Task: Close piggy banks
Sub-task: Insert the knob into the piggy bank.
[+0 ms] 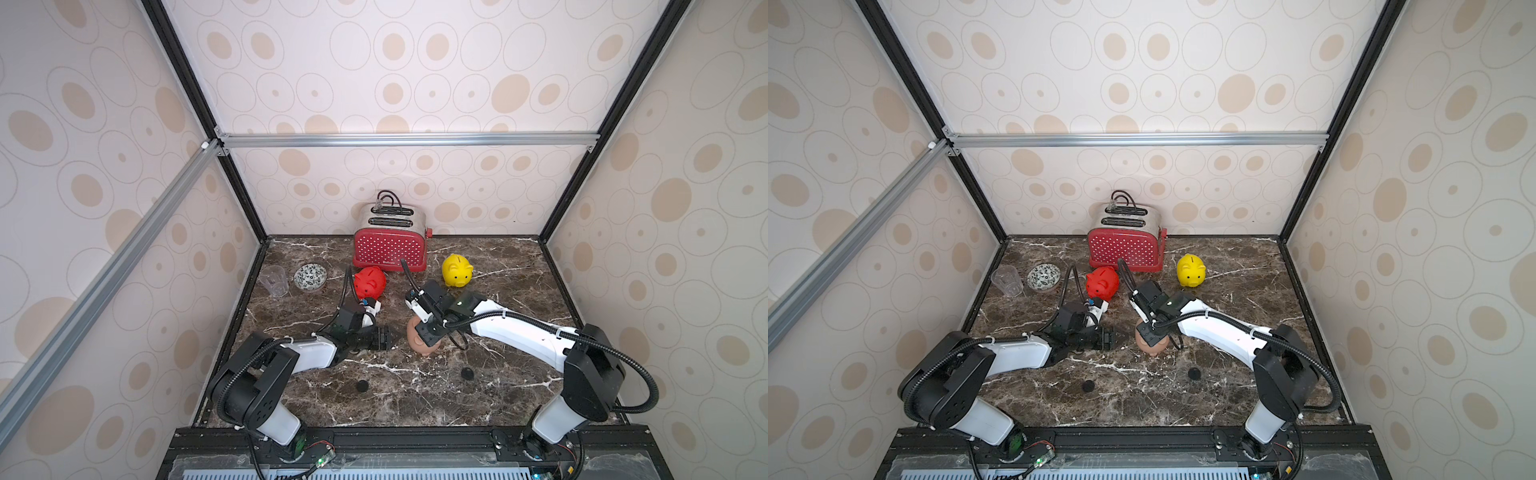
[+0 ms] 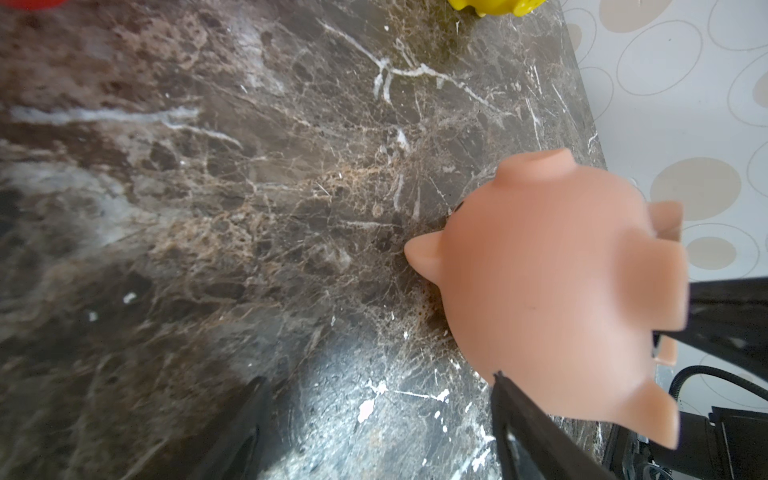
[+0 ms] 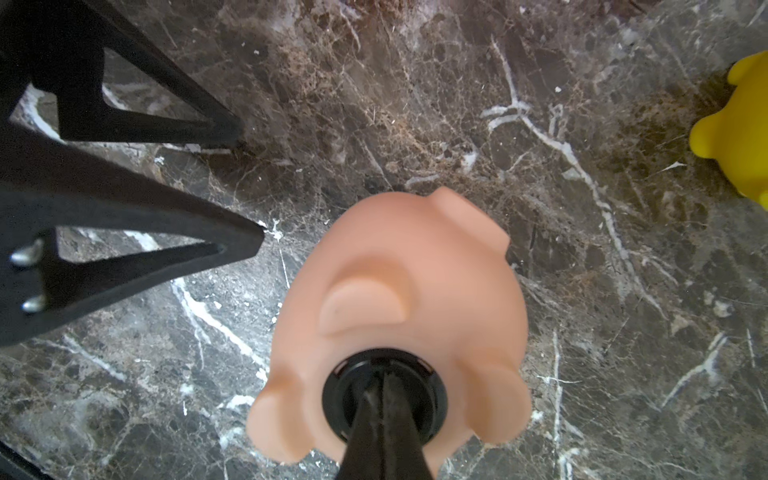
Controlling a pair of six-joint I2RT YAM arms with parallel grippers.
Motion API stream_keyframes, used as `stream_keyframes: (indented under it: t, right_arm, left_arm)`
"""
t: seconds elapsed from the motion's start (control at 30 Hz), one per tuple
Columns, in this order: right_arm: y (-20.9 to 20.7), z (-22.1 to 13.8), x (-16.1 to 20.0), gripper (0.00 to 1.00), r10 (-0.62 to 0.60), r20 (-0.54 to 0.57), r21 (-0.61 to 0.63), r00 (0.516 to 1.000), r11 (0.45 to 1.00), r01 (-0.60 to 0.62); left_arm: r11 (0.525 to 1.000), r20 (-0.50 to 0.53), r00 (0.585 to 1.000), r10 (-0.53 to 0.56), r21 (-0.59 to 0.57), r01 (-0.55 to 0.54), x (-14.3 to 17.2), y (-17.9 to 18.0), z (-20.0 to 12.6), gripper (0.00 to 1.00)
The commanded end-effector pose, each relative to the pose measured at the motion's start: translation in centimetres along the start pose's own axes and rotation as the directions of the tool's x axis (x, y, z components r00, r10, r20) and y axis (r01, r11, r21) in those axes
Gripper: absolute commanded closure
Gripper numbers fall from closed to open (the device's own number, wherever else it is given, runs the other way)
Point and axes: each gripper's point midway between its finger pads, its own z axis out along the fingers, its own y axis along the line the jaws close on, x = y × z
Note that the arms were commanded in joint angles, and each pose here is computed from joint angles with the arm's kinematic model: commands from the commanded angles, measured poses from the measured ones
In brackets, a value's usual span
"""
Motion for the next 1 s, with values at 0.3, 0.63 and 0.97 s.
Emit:
stream_keyframes:
  t: [0.3, 0.63, 0.97]
  right_arm:
    - [-0.2, -1.2, -0.4, 1.0, 0.044, 0.014, 0.018, 0.999, 0.999, -0.044]
    - [-0.4, -1.8, -0.7, 1.0, 0.077, 0.019, 0.025, 0.997, 0.997, -0.078]
    - [0.0, -1.1, -0.6, 1.0, 0.092, 0.011, 0.01, 0.996, 0.996, -0.092]
  left_arm:
    - [1.0, 0.021, 1.0, -0.002, 0.02, 0.001, -0.9, -0.4, 0.1, 0.18]
    - [1.0, 0.022, 1.0, -0.003, 0.023, 0.002, -0.9, -0.5, 0.1, 0.18]
    - [1.0, 0.018, 1.0, -0.005, 0.025, 0.005, -0.9, -0.4, 0.2, 0.18]
